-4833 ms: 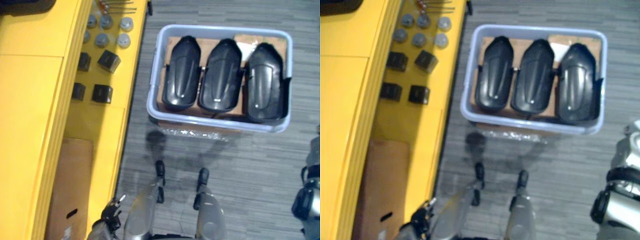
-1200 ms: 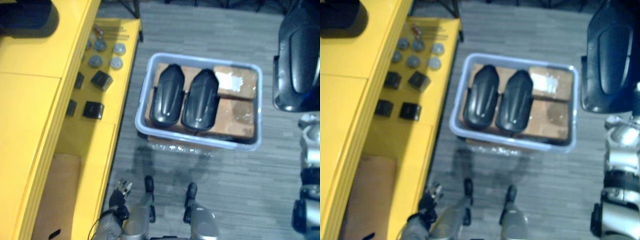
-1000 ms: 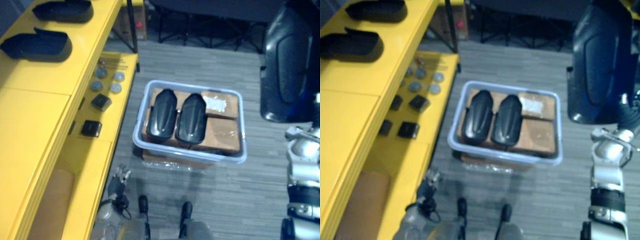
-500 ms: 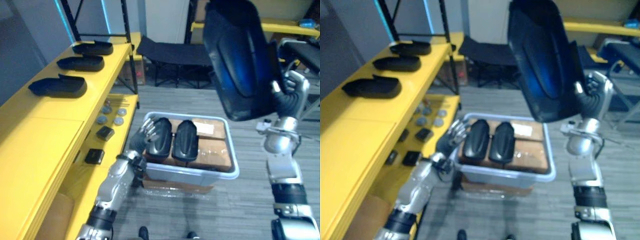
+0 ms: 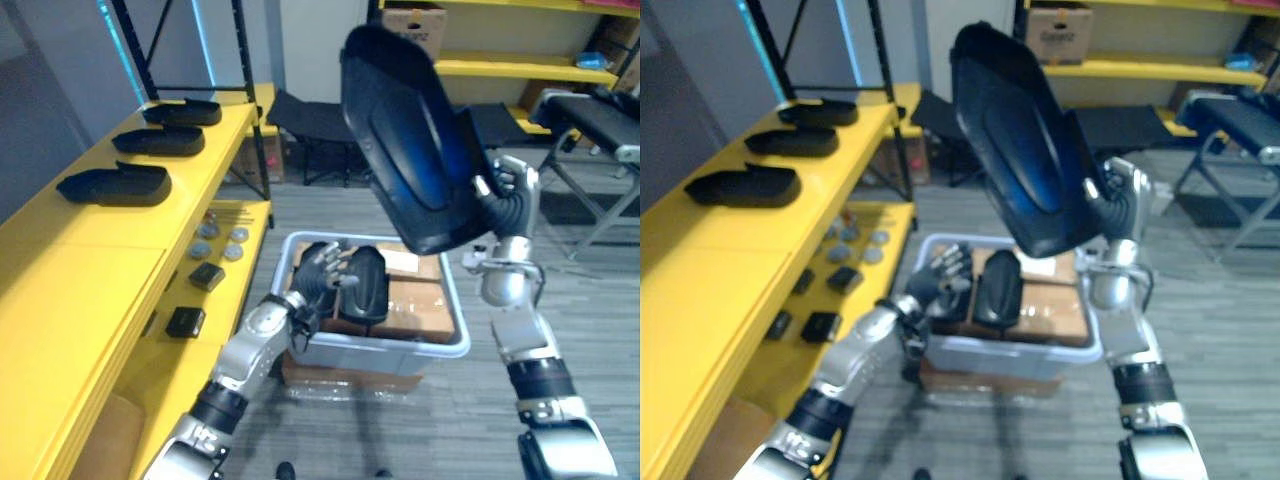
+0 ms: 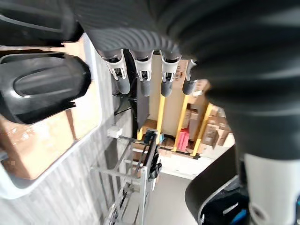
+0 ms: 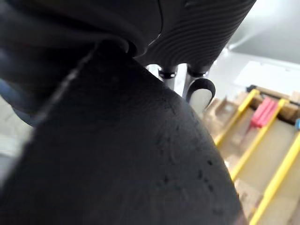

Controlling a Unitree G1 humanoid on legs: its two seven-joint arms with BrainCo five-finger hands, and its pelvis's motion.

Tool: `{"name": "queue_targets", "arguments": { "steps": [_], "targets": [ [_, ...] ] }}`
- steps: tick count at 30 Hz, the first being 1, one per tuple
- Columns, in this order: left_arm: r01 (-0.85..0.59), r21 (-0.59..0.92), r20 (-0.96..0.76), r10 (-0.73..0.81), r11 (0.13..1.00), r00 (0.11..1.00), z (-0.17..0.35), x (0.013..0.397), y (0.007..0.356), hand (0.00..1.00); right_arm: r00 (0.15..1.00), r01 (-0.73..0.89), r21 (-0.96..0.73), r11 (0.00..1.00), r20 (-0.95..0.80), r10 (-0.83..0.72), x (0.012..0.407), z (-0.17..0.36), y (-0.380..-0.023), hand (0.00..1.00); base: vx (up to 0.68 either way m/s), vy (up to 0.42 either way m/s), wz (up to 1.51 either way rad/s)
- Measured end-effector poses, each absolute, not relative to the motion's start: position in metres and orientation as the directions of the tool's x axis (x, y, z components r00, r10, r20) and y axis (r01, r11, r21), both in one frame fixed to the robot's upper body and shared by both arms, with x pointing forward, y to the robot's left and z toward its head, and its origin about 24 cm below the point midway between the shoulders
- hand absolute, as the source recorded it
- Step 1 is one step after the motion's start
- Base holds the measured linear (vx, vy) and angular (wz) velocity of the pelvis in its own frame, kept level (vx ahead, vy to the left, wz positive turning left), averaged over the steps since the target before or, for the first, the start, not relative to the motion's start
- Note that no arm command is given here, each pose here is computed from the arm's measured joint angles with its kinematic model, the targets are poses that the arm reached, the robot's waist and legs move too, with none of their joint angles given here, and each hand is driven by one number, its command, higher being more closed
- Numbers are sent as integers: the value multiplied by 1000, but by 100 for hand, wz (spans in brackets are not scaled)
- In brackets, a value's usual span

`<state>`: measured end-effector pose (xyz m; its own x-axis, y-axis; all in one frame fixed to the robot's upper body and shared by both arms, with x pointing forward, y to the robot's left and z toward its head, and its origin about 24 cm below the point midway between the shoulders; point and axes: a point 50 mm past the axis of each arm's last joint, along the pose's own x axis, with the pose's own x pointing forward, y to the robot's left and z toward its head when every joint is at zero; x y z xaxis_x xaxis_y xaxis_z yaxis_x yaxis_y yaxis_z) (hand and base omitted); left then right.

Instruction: Walk over and take plastic housings, then place them on the shelf

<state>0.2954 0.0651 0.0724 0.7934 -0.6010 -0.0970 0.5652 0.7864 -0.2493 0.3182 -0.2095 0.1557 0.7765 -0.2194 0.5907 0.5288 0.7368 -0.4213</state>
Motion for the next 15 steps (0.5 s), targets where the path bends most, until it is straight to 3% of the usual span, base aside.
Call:
{"name": "queue_targets", "arguments": {
  "steps": [5,10,15],
  "targets": [
    [615,-290,-161,-670,734,724,65,293,48,0,808,476,-423,771,555,-195,323,144,-192,100,0,0,0],
    [596,-410,-151,-696,691,702,66,296,38,0,832,421,-430,799,533,-152,324,136,-174,100,-17,-8,-3],
    [605,-436,-146,-715,667,683,68,294,26,0,852,377,-433,818,509,-123,324,129,-160,100,-33,-2,-3]
  ]
}}
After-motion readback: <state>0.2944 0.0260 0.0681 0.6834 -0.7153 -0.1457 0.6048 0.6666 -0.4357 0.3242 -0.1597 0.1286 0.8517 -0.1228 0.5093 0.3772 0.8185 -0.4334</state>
